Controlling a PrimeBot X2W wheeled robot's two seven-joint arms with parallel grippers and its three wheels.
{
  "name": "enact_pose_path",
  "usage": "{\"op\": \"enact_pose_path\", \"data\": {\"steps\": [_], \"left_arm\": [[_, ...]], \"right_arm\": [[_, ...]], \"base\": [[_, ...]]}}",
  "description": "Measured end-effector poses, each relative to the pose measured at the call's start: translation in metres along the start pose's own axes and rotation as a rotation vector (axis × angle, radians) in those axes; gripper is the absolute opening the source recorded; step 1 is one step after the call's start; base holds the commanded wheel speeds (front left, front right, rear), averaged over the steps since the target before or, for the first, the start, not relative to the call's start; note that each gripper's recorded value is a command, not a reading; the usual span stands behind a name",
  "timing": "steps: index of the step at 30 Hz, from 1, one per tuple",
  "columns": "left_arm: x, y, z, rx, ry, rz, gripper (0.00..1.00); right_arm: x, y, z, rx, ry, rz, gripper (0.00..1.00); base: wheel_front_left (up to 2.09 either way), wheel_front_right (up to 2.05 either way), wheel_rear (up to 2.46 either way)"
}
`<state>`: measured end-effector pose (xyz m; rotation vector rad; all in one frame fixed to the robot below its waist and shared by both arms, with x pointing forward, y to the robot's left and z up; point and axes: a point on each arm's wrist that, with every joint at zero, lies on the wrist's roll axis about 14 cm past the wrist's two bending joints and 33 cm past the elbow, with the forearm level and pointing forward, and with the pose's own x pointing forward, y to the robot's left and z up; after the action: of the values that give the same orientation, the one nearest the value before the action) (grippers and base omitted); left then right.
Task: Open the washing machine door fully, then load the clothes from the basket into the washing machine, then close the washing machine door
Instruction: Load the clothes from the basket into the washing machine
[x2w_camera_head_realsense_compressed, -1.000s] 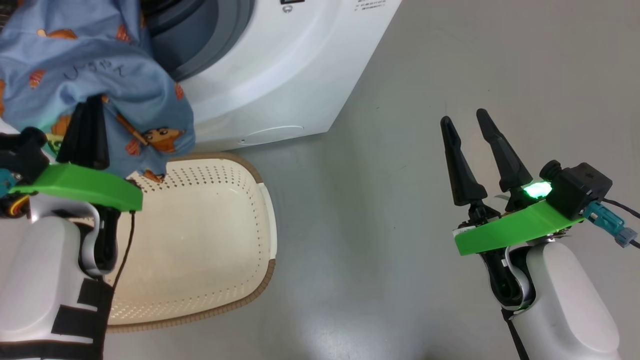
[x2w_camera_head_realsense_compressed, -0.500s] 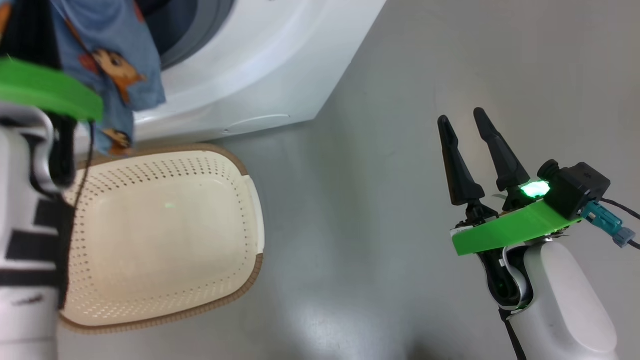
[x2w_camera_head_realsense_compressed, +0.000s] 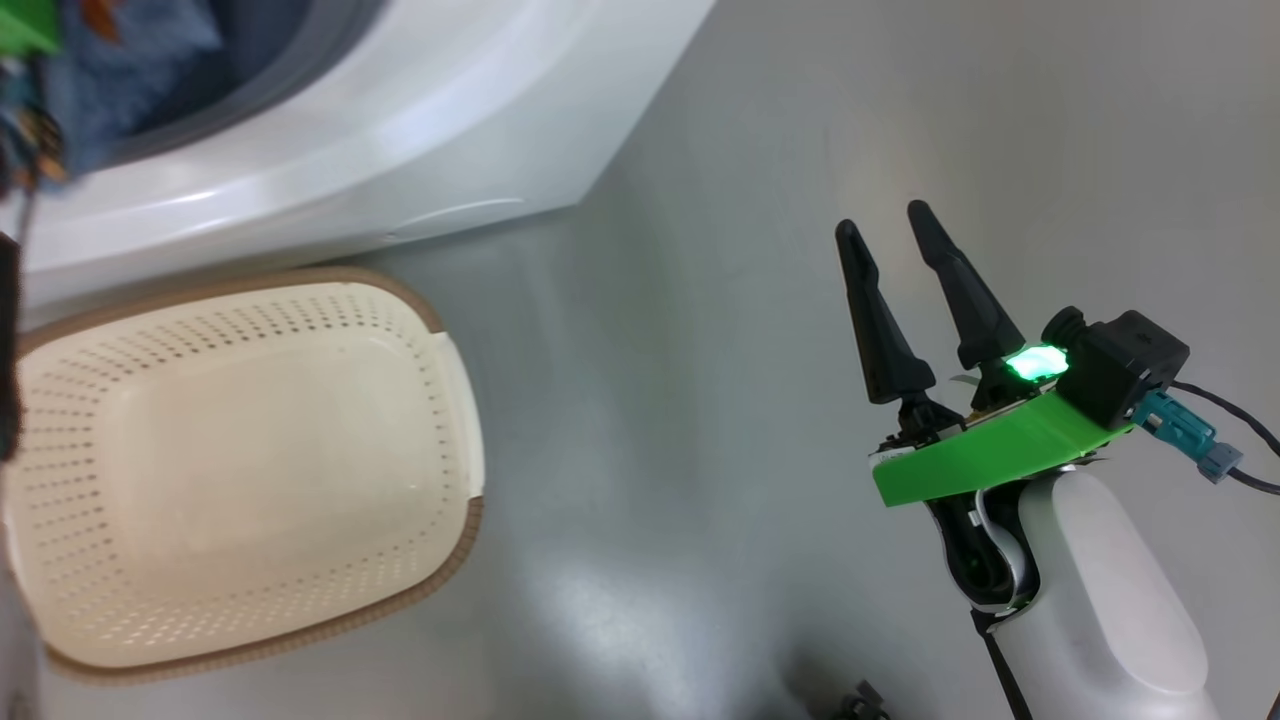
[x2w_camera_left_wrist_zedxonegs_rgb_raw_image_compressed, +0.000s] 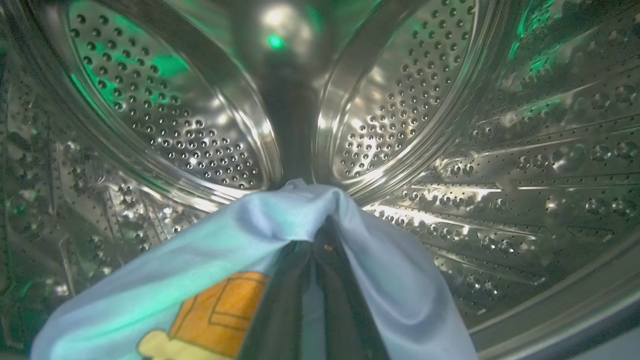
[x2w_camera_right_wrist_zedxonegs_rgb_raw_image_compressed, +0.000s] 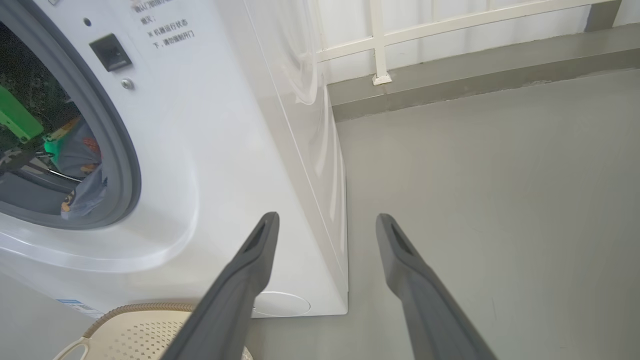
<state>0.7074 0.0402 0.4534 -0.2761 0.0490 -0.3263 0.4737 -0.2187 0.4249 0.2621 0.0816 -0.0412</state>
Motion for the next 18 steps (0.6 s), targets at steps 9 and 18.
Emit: {"op": "enact_pose_path", "data": {"steps": [9,18], "left_arm": [[0.040,0.003,0.050,0.090,-0.194,-0.010,0.00],[0.039,0.012,-0.009,0.094,-0.039,0.023,1.00]], "right_arm": [[-0.006,-0.019,-0.011,-0.024,0.036,-0.053,1.00],[-0.006,-0.023,-0.017,-0.026,0.050,-0.066,1.00]], "base": [[0.00,0.00,0.00],[0.00,0.00,0.00]]}}
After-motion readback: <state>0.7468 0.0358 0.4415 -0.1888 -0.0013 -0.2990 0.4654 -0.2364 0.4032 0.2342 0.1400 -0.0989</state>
